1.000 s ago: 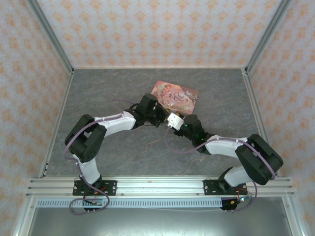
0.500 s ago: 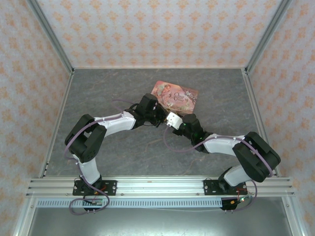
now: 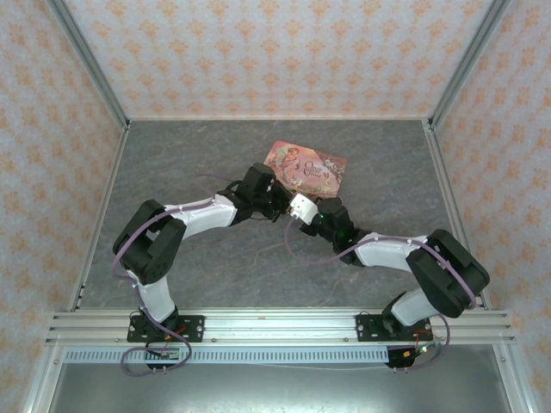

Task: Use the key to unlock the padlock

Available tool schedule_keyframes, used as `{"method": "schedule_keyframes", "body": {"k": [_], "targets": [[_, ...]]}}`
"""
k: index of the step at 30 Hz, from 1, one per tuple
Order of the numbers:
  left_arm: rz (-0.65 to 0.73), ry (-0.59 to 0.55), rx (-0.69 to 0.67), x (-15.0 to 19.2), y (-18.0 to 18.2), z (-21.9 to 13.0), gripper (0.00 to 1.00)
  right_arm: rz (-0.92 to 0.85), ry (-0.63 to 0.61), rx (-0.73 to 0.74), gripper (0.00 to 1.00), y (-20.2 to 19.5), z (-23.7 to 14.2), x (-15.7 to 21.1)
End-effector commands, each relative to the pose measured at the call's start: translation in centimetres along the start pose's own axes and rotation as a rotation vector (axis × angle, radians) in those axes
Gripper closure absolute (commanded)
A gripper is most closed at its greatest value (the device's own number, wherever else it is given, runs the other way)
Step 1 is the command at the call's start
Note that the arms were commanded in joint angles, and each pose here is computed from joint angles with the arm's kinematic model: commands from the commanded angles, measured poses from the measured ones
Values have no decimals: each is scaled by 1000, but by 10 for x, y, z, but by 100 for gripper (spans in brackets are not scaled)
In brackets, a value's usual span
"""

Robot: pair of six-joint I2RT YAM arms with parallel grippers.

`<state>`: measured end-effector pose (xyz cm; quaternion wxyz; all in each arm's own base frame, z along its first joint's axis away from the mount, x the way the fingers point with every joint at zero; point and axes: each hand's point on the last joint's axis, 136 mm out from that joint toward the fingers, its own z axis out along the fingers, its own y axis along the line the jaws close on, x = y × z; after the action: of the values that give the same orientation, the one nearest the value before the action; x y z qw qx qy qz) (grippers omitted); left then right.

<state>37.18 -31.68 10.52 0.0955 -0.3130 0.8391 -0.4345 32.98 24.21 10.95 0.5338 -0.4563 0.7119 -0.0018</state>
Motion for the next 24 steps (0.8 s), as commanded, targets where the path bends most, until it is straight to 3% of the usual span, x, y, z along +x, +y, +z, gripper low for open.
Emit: {"method": "schedule_keyframes", "body": {"k": [1,5,15,24], "targets": [[31,19,88,8,-34,-15,100,37,-43,17,100,-7,4,-16],[31,17,89,8,-34,-16,100,104,-47,24,100,-8,5,-14],[26,11,93,7,-32,-18,100,550,-130,3,100,-35,5,-4],[16,7,81,6,-23,-12,100,621,-108,-35,100,-31,12,4]]}}
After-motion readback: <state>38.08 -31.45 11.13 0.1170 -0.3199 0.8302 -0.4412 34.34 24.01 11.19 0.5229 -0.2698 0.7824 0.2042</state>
